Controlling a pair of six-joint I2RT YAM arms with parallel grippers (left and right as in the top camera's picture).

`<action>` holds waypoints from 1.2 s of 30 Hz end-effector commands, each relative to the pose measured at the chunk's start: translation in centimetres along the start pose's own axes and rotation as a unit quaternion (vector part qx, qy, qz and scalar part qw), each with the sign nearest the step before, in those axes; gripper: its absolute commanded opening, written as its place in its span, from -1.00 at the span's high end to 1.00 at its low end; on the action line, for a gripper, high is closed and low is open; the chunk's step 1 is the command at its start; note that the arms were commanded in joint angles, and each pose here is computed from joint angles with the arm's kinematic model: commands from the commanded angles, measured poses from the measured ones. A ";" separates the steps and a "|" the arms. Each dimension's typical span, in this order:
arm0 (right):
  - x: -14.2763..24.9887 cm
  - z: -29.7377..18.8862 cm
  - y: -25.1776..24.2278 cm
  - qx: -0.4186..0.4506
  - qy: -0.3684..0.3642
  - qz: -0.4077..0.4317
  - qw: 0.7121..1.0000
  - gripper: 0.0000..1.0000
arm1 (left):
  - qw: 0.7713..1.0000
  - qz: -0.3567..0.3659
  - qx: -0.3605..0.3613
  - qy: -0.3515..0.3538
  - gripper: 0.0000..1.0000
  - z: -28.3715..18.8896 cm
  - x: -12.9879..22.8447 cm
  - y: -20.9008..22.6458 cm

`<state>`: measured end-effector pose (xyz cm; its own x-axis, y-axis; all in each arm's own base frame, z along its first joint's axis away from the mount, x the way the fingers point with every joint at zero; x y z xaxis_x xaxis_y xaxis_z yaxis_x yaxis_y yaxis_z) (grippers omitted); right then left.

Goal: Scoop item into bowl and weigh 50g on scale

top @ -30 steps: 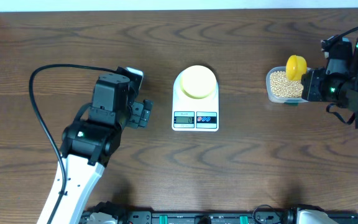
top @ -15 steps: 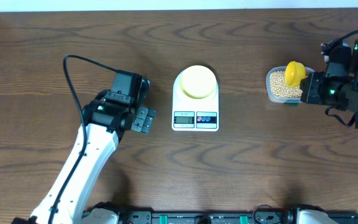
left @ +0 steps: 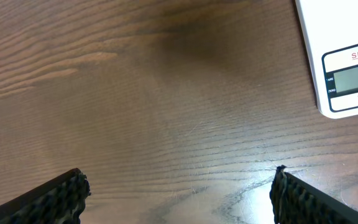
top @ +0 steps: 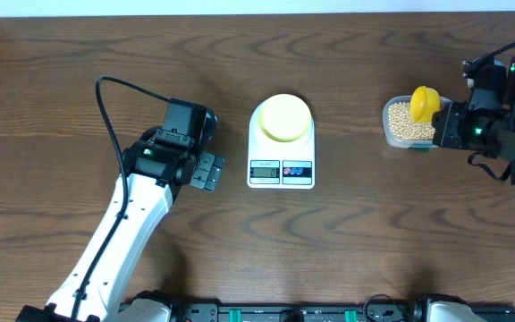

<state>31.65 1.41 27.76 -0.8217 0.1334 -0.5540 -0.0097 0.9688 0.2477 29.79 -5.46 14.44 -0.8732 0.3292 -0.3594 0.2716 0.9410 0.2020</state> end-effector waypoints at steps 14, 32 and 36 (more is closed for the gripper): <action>-0.5 -0.7 0.0 0.002 -0.013 -0.003 1.000 0.98 | 1.000 -0.004 -0.006 0.008 -0.91 0.3 0.4 0.2; -1.7 -0.7 -0.7 0.025 -0.040 -0.008 0.999 0.97 | 0.997 -0.018 -0.006 -0.069 -0.91 0.1 -3.2 0.4; -2.1 -0.8 -0.7 0.024 -0.047 0.003 0.999 0.98 | 0.995 -0.013 0.065 -0.075 -0.91 -0.1 -3.4 -1.9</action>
<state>32.88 0.56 28.50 -0.7829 0.1311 -0.6082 0.0038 0.9786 0.2060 32.80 -6.79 15.96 -0.8083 0.3108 -0.5001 0.2565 0.9504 0.1760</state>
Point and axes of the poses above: each gripper's point midway between its finger pads, its own z axis out along the fingers, its own y axis along the line the jaws close on, x = y × z, the point moved 1 cm from there along -z, back along the fingers, and after that the axes turned 2 degrees about -z, right-handed, at the moved point
